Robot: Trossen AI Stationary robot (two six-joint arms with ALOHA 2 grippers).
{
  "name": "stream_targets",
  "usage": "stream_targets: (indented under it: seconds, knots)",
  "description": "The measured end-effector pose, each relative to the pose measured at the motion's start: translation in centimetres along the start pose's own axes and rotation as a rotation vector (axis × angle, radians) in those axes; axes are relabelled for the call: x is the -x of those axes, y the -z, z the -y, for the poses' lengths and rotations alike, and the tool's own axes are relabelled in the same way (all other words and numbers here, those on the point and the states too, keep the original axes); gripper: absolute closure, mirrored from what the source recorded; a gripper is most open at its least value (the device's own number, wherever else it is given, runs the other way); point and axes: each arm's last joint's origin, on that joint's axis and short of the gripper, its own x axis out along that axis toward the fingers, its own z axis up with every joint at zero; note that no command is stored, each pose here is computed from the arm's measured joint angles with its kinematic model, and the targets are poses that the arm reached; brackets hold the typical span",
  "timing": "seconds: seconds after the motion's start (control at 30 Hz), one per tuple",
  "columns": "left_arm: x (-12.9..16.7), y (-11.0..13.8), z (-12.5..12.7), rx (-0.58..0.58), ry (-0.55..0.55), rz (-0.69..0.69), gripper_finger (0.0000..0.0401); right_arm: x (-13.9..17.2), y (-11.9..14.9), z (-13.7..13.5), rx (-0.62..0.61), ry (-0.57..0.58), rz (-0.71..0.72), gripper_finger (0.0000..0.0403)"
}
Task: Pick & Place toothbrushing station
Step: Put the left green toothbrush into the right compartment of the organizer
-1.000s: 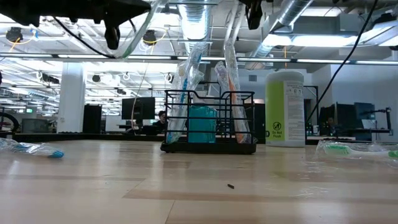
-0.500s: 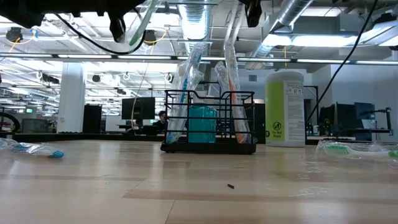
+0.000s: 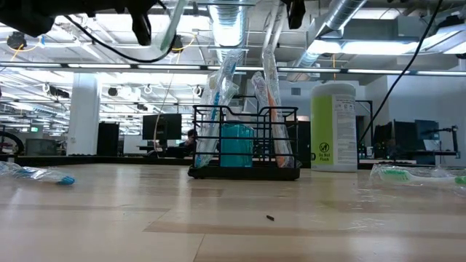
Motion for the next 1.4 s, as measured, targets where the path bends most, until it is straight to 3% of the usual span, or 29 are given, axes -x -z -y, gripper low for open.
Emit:
stream_targets:
  seconds: [0.23, 0.67, 1.23, 1.4]
  knots:
    - [-0.1, 0.5, 0.4, -0.018, 0.002, 0.003, 0.0401, 0.0, 0.0, 0.0, -0.005, 0.0, 0.003, 0.03]
    - [-4.0, 1.8, 1.7, -0.101, -0.02, -0.024, 0.0401, -1.5, 1.8, 0.1, -0.004, -0.007, 0.022, 0.03]
    - [-6.2, 3.8, 2.0, -0.119, -0.031, -0.068, 0.0401, -1.6, 1.5, 0.0, 0.01, -0.015, 0.055, 0.03]
    - [-6.2, 3.9, 2.0, -0.12, -0.031, -0.07, 0.0401, -1.6, 1.7, 0.0, 0.021, -0.008, 0.034, 0.0331]
